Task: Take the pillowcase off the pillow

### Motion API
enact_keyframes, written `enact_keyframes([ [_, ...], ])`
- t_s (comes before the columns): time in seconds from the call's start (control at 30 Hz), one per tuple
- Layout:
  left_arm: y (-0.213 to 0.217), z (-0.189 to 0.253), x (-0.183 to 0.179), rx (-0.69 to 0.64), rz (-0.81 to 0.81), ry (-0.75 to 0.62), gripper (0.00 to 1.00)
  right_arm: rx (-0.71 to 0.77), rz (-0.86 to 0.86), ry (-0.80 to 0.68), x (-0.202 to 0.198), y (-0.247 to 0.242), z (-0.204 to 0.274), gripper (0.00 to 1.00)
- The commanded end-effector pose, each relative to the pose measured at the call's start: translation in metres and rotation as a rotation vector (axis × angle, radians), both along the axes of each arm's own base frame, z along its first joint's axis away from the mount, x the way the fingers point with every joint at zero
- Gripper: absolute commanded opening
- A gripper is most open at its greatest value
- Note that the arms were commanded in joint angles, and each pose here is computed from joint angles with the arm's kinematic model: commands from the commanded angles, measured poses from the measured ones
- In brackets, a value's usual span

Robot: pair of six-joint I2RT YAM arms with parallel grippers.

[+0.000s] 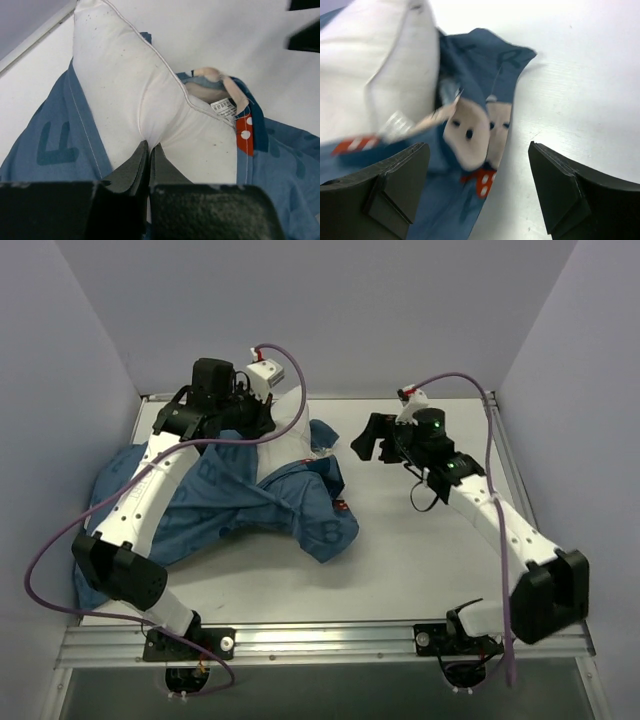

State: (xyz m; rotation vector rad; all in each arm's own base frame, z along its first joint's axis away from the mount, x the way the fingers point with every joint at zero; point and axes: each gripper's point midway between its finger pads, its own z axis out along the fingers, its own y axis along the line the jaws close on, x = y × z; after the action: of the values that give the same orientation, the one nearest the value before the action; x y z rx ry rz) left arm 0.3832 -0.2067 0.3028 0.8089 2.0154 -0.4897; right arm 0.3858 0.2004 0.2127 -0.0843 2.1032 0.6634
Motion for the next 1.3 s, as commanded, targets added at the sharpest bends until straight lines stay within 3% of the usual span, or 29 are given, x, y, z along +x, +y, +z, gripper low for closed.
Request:
enact_keyframes([
  [0.0, 0.011, 0.065, 0.035, -0.060, 0.105, -0.199, 0.02, -0.023, 0.106, -0.041, -0.050, 0.005, 0.005, 0.83],
  [0.27, 0.012, 0.082, 0.039, -0.062, 0.115, -0.237, 0.02, 0.103, 0.359, -0.128, -0.133, 0.081, 0.019, 0.88],
  [0.4, 0.013, 0.085, 0.036, -0.063, 0.107, -0.243, 0.02, -0.032, 0.271, -0.084, -0.117, 0.075, -0.021, 0.90],
  [0.47, 0.014, 0.088, 0.035, -0.066, 0.107, -0.249, 0.02, -0.064, 0.257, -0.084, -0.107, 0.077, -0.037, 0.86],
  [0.5, 0.015, 0.089, 0.034, -0.066, 0.107, -0.249, 0.02, -0.063, 0.252, -0.083, -0.102, 0.077, -0.040, 0.78],
  [0.53, 0.016, 0.090, 0.034, -0.069, 0.111, -0.250, 0.02, -0.062, 0.258, -0.066, -0.099, 0.081, -0.048, 0.47],
  [0.57, 0.022, 0.093, 0.036, -0.072, 0.126, -0.254, 0.02, -0.041, 0.275, -0.047, -0.102, 0.085, -0.049, 0.27],
  [0.6, 0.027, 0.094, 0.039, -0.080, 0.145, -0.252, 0.02, -0.031, 0.279, -0.036, -0.104, 0.086, -0.053, 0.00],
  [0.8, 0.093, 0.139, 0.072, -0.231, 0.338, -0.297, 0.02, 0.025, 0.167, 0.100, -0.122, 0.043, -0.105, 0.00],
  [1.03, 0.135, 0.179, 0.080, -0.140, 0.459, -0.469, 0.02, 0.040, 0.053, 0.265, -0.142, -0.002, -0.169, 0.00],
  [1.27, 0.157, 0.216, 0.074, -0.179, 0.493, -0.550, 0.02, 0.060, 0.024, 0.453, -0.152, -0.010, -0.211, 0.00],
])
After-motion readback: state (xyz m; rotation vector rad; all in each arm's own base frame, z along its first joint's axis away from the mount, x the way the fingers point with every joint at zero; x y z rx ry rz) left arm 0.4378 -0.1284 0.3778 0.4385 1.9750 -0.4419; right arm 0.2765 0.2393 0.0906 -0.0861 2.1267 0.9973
